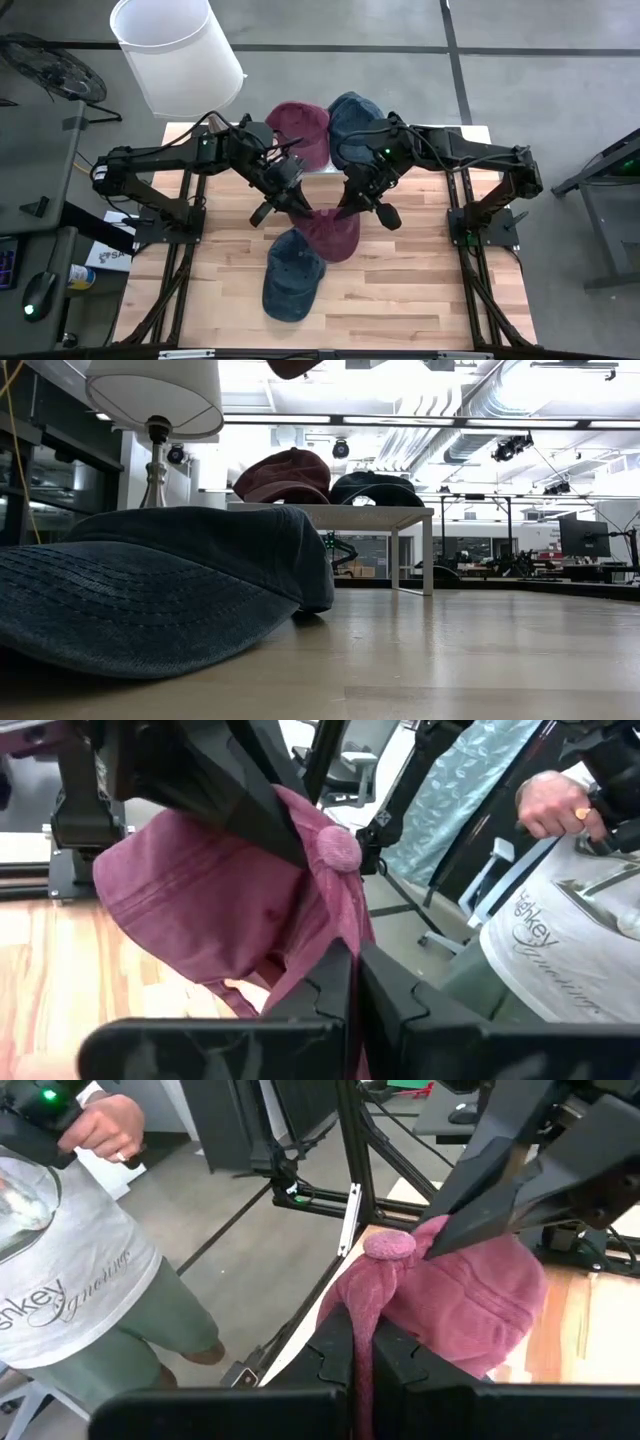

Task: Pick & Place hat
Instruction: Stack the red cap on top of the red cap on the shelf

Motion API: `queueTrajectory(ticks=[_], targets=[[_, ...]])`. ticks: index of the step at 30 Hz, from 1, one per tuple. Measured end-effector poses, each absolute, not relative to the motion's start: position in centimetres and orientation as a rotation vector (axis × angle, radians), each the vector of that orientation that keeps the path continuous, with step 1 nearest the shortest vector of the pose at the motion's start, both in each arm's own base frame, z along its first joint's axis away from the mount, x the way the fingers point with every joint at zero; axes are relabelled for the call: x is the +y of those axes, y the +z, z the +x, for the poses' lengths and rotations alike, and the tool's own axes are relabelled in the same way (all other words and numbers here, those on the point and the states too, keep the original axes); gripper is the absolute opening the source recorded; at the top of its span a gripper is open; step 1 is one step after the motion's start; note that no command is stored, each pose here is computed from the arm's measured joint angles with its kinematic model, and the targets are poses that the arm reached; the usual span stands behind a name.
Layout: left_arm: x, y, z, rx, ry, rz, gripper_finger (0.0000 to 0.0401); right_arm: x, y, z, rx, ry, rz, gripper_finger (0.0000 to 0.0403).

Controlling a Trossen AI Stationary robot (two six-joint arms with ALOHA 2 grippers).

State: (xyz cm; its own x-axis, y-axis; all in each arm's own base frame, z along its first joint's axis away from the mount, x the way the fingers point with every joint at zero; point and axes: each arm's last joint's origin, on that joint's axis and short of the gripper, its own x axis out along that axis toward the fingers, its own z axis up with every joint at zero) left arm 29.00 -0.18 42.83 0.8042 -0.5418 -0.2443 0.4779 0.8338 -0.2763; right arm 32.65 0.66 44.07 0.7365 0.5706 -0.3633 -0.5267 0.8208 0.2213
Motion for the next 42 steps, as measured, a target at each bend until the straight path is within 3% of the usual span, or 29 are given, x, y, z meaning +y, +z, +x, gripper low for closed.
queueTrajectory(ticks=[11,20,30,42], targets=[[-0.1,42.7,29.0,0.327,-0.535,-0.177,0.0003,0.0,44.0,32.6,0.47,0.421,0.14,0.0031],[0.3,42.1,29.0,0.383,-0.352,-0.159,0.0001,-1.6,45.0,30.6,0.48,0.131,0.13,0.0088],[1.1,42.0,29.2,0.382,-0.079,-0.108,0.0001,-1.3,46.0,29.4,0.448,0.009,0.158,0.0159],[1.3,42.3,29.3,0.34,-0.005,-0.034,0.0,0.8,45.6,29.9,0.435,-0.234,0.208,0.017]])
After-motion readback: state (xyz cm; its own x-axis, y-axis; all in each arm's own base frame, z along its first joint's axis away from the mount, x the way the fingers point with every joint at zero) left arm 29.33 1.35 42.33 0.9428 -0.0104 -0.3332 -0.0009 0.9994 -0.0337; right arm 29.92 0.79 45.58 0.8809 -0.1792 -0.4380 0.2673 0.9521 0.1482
